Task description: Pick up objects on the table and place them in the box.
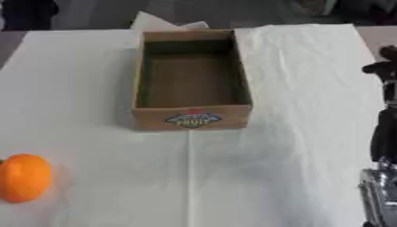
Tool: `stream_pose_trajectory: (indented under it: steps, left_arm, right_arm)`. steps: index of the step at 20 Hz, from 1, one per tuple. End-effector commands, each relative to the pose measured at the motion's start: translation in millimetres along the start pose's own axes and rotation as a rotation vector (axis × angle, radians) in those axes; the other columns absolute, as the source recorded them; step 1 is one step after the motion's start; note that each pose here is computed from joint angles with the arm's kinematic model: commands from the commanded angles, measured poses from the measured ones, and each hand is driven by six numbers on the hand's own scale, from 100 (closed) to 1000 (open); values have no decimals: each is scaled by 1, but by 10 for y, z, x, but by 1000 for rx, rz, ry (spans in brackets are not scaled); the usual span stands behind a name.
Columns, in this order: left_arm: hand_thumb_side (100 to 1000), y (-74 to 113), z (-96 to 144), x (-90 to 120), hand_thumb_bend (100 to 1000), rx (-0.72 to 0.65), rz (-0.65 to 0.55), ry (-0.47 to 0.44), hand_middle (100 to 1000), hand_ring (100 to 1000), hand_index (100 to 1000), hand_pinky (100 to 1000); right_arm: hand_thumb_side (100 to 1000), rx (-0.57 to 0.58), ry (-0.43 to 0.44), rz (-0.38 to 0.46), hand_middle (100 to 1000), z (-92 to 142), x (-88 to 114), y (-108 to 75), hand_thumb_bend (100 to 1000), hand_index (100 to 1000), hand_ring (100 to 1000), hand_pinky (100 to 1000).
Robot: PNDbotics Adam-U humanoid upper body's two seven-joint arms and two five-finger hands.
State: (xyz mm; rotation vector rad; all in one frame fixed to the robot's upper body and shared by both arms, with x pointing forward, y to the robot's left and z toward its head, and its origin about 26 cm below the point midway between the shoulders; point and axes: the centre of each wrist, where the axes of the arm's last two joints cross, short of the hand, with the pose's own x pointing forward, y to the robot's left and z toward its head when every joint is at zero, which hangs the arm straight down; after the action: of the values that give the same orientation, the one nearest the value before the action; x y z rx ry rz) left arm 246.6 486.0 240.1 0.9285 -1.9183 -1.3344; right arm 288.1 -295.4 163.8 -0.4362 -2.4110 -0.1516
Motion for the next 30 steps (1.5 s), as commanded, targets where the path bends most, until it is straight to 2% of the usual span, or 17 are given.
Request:
stream_pose_trajectory:
  steps: [1, 2, 3, 6, 9, 15, 25, 30]
  left_arm:
    - [1000, 134, -87, -37, 923, -140, -83, -12, 788, 813, 1000, 663]
    - [1000, 78, -81, -55, 835, -181, -83, -14, 799, 830, 1000, 660]
    - [1000, 3, -72, -77, 783, -223, -78, -16, 808, 844, 1000, 671]
    - [929, -189, -76, -130, 718, -312, -65, -20, 823, 863, 1000, 680]
    - [891, -297, -112, -140, 717, -344, -75, -29, 829, 869, 1000, 683]
    - [855, -407, -275, -106, 799, -380, -131, -83, 833, 876, 1000, 689]
    - [850, -546, -687, -10, 776, -440, -175, -213, 825, 871, 1000, 684]
    - [854, -533, -875, 42, 770, -428, -174, -261, 823, 870, 1000, 685]
  right_arm:
    - [847, 8, -28, 6, 521, -51, 64, -23, 100, 744, 951, 882]
    - [847, 11, -28, 5, 521, -51, 65, -20, 100, 743, 951, 882]
    - [847, 14, -27, 4, 521, -51, 65, -17, 100, 743, 951, 882]
    - [848, 19, -23, 3, 520, -44, 63, -15, 100, 743, 951, 882]
    - [847, 22, -21, 3, 520, -39, 62, -14, 100, 743, 950, 882]
    - [848, 29, -19, -1, 520, -31, 60, -3, 100, 743, 950, 882]
    - [849, 44, -9, -8, 519, -13, 57, 19, 100, 742, 953, 884]
    - [849, 46, -3, -8, 519, -2, 54, 22, 100, 742, 954, 885]
